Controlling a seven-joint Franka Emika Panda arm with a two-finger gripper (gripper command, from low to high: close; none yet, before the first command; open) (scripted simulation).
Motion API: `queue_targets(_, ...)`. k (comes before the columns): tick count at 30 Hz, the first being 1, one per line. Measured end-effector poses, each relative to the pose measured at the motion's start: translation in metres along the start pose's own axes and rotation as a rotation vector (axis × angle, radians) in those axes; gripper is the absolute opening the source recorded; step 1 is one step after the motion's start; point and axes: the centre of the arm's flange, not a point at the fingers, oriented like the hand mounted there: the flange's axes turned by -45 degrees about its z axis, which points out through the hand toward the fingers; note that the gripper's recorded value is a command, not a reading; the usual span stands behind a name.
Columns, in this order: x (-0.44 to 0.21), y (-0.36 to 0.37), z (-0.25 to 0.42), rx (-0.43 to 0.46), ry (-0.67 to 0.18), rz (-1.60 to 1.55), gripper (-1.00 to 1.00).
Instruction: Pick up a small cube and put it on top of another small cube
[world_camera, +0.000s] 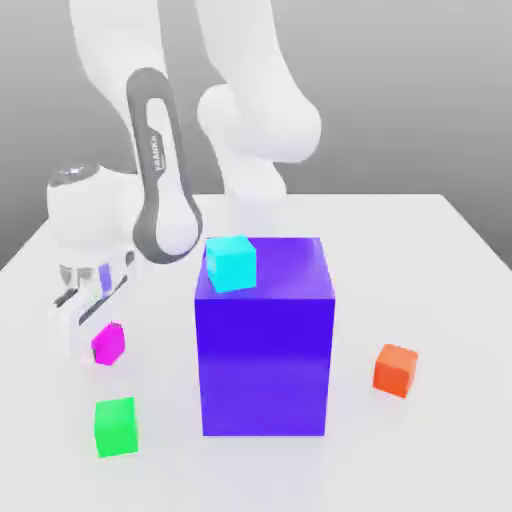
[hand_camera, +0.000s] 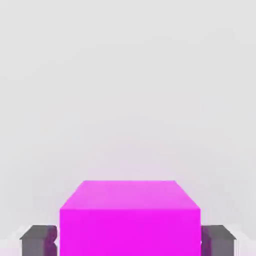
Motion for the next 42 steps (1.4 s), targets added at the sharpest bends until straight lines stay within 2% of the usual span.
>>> queue_targets(3,0.0,0.0,0.0,0.001,0.0,0.0,-1.0)
queue_targets(12,-0.001,-0.002,-0.06,-0.001,-0.001,0.001,-1.0)
queue_targets(28,-0.041,-0.067,-0.065,-0.056,-0.009,0.039,-1.0)
queue_targets(42,-0.091,-0.127,-0.089,-0.039,-0.01,0.086,-1.0)
